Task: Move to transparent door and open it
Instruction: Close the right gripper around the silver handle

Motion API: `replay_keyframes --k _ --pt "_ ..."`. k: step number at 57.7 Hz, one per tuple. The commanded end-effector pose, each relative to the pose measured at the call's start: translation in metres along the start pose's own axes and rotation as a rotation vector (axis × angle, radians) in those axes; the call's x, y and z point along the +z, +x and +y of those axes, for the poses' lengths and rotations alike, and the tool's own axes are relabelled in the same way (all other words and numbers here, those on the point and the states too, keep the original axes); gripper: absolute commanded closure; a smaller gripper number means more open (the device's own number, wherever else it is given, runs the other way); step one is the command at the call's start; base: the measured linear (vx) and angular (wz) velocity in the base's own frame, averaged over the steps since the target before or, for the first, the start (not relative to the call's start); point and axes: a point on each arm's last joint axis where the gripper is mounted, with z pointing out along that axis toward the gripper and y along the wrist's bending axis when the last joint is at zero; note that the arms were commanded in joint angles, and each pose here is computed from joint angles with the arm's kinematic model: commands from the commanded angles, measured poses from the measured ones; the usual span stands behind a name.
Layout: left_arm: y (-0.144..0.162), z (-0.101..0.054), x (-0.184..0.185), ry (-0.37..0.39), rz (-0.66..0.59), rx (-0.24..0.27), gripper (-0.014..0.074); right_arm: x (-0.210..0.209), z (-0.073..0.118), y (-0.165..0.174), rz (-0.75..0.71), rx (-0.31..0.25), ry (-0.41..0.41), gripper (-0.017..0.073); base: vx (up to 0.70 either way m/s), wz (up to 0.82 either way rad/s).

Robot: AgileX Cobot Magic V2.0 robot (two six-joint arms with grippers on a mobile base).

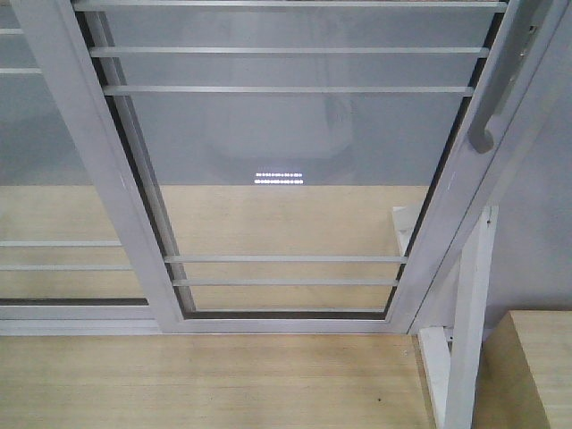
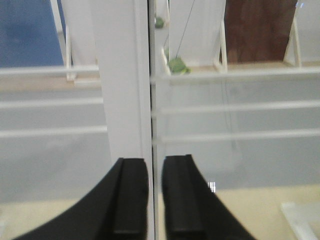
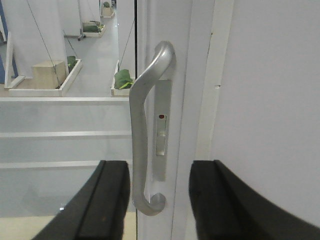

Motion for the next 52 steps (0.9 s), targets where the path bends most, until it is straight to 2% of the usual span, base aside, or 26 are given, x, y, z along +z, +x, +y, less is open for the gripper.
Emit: replay_keyframes --k 1,5,12,29,44,52 --pt "-0.012 0.000 0.001 -0.001 -0.043 -0.003 0.0214 0.003 0.001 -0.014 -0.077 0.018 -0.008 0.0106 0.00 0.00" --pt "-0.011 0.000 0.003 -0.001 -0.033 -0.003 0.0162 0.012 0.001 -0.009 -0.045 0.010 -0.008 0.0107 0.00 0.00" --pt "-0.012 0.000 0.003 0.000 -0.053 -0.003 0.0120 0.030 0.002 -0.002 -0.012 0.007 -0.011 0.0107 0.00 0.00" --pt "-0.014 0.000 0.003 0.000 -0.067 -0.002 0.0122 0.093 0.006 0.021 -0.047 0.003 -0.040 0.0107 0.00 0.00" --pt "-0.014 0.000 0.003 0.001 -0.067 -0.003 0.0122 0.135 0.009 0.029 -0.020 -0.080 -0.070 0.0108 0.00 0.00" --pt "-0.014 0.000 0.003 0.001 -0.067 -0.003 0.0122 0.162 0.010 0.025 -0.039 -0.079 -0.076 0.0108 0.00 0.00"
